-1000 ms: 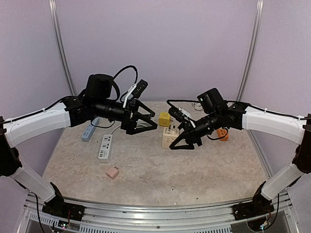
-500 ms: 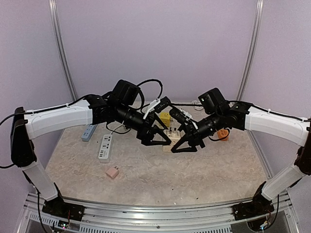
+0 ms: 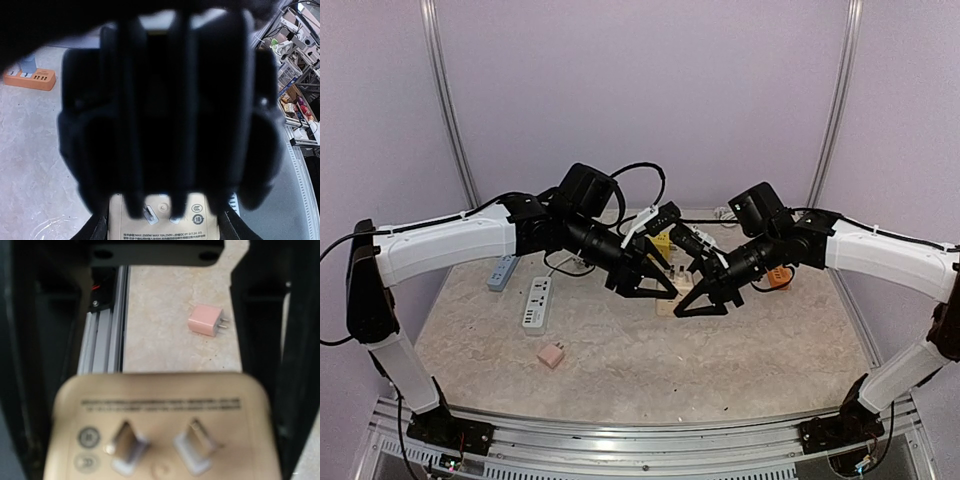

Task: Insert the plug
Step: Pass from the right arm to the left

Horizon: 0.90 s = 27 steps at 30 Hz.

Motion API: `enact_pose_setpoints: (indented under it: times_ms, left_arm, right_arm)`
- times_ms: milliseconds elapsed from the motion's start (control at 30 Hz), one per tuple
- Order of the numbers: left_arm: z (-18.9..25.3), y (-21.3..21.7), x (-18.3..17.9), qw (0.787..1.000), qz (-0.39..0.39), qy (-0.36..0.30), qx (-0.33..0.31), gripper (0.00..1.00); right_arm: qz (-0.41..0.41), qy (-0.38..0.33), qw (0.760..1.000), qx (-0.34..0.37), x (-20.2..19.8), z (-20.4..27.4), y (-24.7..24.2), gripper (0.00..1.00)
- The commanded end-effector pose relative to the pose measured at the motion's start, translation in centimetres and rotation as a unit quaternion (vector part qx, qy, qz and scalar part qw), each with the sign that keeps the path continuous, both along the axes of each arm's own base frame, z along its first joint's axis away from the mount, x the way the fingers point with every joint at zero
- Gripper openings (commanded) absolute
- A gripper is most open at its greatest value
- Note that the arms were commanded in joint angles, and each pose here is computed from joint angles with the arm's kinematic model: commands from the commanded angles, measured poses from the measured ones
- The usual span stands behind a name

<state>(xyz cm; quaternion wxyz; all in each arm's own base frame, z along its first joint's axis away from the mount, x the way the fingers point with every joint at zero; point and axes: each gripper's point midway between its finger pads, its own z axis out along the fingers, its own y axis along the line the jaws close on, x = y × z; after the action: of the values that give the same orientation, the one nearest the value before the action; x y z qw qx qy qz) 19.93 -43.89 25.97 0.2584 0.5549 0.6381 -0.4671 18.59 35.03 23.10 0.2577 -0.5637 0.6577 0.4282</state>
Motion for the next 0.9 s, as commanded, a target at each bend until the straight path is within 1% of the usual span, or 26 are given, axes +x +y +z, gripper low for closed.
enact_pose_setpoints:
  times_ms: [0,33,67,200,267,333,433,500,567,667,733,800,867]
  left_arm:
    - [-0.3,-0.1,0.0,1.0,0.005,0.007,0.012,0.19]
    - [-0.1,0.0,0.1,1.0,0.007,0.003,0.01,0.16]
    - [0.1,0.0,0.2,1.0,0.01,0.0,0.008,0.13]
    - [1.1,0.5,1.0,0.999,0.027,-0.006,-0.019,0.07]
    - [2.0,1.0,1.7,0.998,0.04,-0.002,-0.043,0.04]
    - [2.9,1.8,2.6,0.996,0.056,0.004,-0.07,0.01]
    - [4.3,3.0,4.0,0.99,0.092,0.012,-0.105,0.0]
    - [5.5,3.6,4.9,0.984,0.114,0.008,-0.137,0.0]
    - [6.4,4.2,5.6,0.975,0.139,0.005,-0.173,0.0]
    - [8.3,5.0,5.8,0.958,0.161,-0.001,-0.237,0.0]
    - [9.8,5.3,5.7,0.943,0.168,-0.009,-0.287,0.0]
    - [9.9,5.0,5.3,0.935,0.166,-0.009,-0.312,0.0]
    - [10.3,4.6,4.4,0.928,0.153,-0.031,-0.338,0.0]
  right_arm:
    - [-0.004,-0.047,0.999,0.028,-0.2,2.4,0.0,0.0]
    - [-0.01,-0.051,0.998,0.027,0.1,2.4,0.0,0.03]
    - [-0.015,-0.055,0.998,0.028,0.2,2.7,0.0,0.18]
    - [-0.046,-0.071,0.996,0.036,1.3,3.6,-0.5,0.55]
    - [-0.058,-0.079,0.994,0.051,1.6,4.5,-1.0,0.65]
    - [-0.067,-0.089,0.991,0.071,1.8,5.6,-1.5,0.78]
    - [-0.071,-0.111,0.984,0.119,1.5,8.1,-2.3,0.96]
    - [-0.08,-0.123,0.978,0.146,1.4,9.1,-2.8,0.99]
    - [-0.088,-0.134,0.971,0.178,1.3,10.2,-3.2,1.0]
    - [-0.106,-0.128,0.958,0.234,1.1,11.6,-3.5,1.0]
    - [-0.116,-0.126,0.948,0.268,1.2,12.3,-3.6,1.0]
    - [-0.126,-0.122,0.939,0.296,1.3,12.7,-3.8,1.0]
    - [-0.138,-0.119,0.928,0.324,1.7,13.3,-4.0,1.0]
